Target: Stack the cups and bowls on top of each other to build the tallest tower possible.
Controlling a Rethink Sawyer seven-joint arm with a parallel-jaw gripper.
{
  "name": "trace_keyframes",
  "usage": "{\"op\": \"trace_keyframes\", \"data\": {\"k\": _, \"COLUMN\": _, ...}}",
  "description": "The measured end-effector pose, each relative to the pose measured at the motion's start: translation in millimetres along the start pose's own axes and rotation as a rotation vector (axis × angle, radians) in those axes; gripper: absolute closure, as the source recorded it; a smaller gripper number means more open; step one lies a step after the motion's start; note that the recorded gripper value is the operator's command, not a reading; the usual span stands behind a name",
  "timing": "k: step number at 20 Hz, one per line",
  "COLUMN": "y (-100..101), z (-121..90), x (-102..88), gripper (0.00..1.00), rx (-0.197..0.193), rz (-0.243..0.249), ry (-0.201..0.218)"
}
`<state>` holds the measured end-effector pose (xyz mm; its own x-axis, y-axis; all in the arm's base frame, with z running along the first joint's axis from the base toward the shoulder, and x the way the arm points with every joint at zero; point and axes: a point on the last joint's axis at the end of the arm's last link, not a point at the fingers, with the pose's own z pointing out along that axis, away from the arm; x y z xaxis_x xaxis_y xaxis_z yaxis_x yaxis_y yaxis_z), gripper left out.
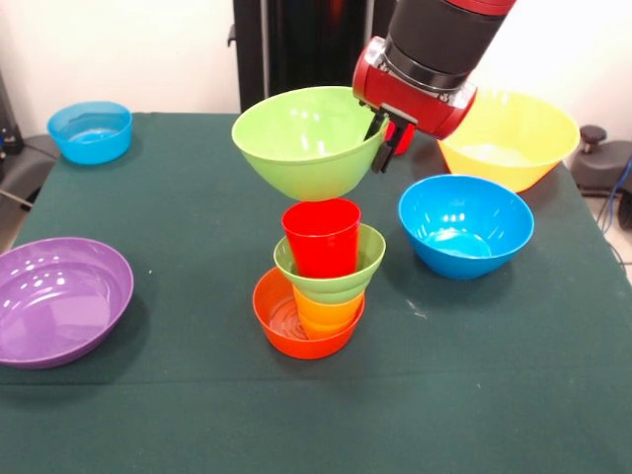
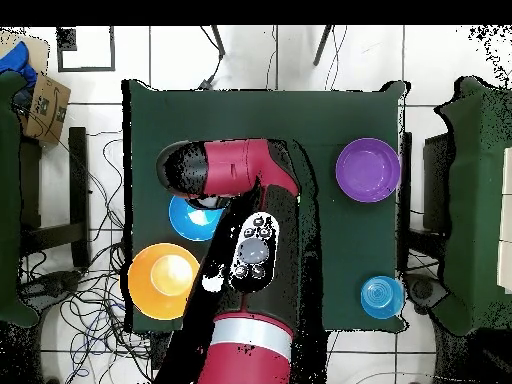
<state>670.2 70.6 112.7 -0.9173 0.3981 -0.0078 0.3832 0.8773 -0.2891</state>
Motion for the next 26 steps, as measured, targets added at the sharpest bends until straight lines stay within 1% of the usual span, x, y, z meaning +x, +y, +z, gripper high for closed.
{"op": "trace_keyframes", "data": {"k": 11, "y": 0, "z": -1, "x": 0.0, "gripper": 1.00, "rx": 0.001, "rz": 0.001, "ry": 0.002}}
{"op": "trace_keyframes", "data": {"k": 16, "y": 0, "z": -3, "x": -2.8, "gripper": 1.00, "rx": -0.001, "rz": 0.002, "ry": -0.004}}
{"op": "trace_keyframes", "data": {"k": 26, "y": 5, "z": -21, "x": -28.0, "gripper": 1.00, "rx": -0.020, "rz": 0.013, "ry": -0.052}}
